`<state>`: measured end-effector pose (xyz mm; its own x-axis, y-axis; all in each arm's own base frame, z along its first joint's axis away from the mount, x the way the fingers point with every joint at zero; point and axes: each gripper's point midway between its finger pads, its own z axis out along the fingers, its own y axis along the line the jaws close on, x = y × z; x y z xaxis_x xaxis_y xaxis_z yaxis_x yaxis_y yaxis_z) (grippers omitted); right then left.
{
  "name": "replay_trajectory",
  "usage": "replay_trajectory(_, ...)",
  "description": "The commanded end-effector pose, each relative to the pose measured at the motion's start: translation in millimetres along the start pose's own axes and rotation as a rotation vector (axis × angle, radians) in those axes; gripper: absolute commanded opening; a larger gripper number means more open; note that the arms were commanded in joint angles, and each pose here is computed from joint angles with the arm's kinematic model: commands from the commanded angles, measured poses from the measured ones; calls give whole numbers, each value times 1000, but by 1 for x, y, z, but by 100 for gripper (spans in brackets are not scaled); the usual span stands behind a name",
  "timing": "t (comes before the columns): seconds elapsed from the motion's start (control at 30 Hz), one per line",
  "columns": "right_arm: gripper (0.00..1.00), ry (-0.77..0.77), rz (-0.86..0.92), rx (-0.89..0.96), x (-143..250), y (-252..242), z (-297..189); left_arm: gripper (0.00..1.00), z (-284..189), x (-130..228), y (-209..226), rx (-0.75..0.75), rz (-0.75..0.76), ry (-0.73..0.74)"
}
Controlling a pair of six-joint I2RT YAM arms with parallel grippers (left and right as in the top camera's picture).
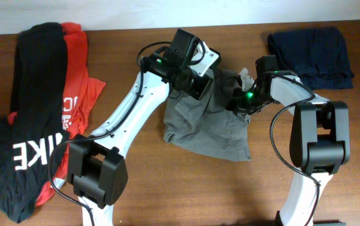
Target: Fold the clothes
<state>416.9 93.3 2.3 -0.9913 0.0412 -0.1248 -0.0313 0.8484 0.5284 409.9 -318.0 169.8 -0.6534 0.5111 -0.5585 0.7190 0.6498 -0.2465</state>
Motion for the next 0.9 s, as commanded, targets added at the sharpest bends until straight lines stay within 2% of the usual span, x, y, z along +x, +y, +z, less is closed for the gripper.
replay_trajectory(0.0, 4, 16, 10, 78, 5, -17, 9, 1, 4, -10, -4, 11, -20, -22)
replay_trajectory(0.07, 4, 16, 10, 78, 5, -17, 9, 7, 9, -9, -4, 13, -33, -19)
replay_trajectory(0.1, 4, 16, 10, 79, 5, -17, 9, 29, 12, -9, -4, 14, -30, -19)
replay_trajectory(0.13, 4, 16, 10, 82, 5, -17, 8, 42, 14, -9, -4, 14, -30, -19)
replay_trajectory(0.17, 4, 16, 10, 85, 4, -18, 8, 59, 15, -10, -4, 15, -30, -20)
replay_trajectory(0.2, 4, 15, 10, 85, 4, -18, 8, 81, 16, -10, -3, 14, -32, -23)
replay_trajectory(0.23, 4, 14, 9, 85, 4, -18, 8, 97, 18, -11, -2, 14, -33, -25)
replay_trajectory(0.5, 4, -16, 6, 52, -7, -12, 0, 99, 10, -22, 22, -14, -94, -81)
replay_trajectory(0.6, 4, -54, 10, 27, -21, -7, -22, 99, 2, -21, 41, -34, -136, -89)
replay_trajectory(0.73, 4, -131, 4, 33, -43, 5, -77, 99, -9, -9, 70, -65, -196, -70)
replay_trajectory(0.77, 10, -138, -9, 24, -45, 11, -91, 99, -11, -6, 75, -71, -209, -64)
replay_trajectory(0.8, 21, -141, -23, 16, -46, 16, -98, 99, -13, -5, 79, -75, -218, -62)
replay_trajectory(0.87, 51, -141, -61, 9, -45, 27, -115, 99, -17, -2, 89, -86, -220, -61)
